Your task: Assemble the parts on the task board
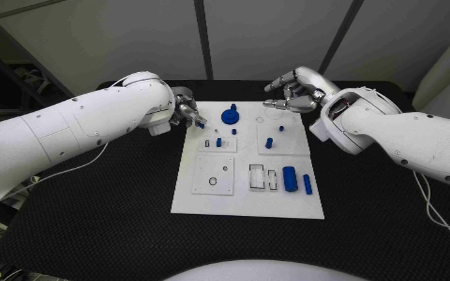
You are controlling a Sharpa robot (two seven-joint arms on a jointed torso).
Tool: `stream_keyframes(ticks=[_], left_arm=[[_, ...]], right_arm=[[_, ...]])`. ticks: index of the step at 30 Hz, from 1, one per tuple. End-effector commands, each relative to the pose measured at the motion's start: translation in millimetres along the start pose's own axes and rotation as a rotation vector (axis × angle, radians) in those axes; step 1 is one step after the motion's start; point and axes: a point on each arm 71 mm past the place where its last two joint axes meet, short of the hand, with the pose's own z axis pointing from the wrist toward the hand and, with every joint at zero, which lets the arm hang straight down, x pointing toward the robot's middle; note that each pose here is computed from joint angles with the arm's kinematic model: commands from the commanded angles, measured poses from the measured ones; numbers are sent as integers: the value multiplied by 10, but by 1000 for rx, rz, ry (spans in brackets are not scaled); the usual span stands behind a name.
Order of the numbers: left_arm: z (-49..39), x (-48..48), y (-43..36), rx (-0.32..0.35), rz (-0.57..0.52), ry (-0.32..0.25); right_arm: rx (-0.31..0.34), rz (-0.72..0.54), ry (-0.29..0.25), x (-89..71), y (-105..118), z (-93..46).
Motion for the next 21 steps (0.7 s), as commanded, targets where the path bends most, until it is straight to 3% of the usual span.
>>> stream_keyframes(ticks=[1,6,12,21], left_arm=[[-70,28,-14,4,-68,-45],[-174,171,-25,17,-79,-54],[-220,310,-13,13,-57,-51],[-238,404,16,0,-28,-46]], right_arm=[[-3,-3,8,0,9,7],[-1,-4,11,3,5,11],[2,-4,13,3,1,11],[5,-5,15,1,-6,9]])
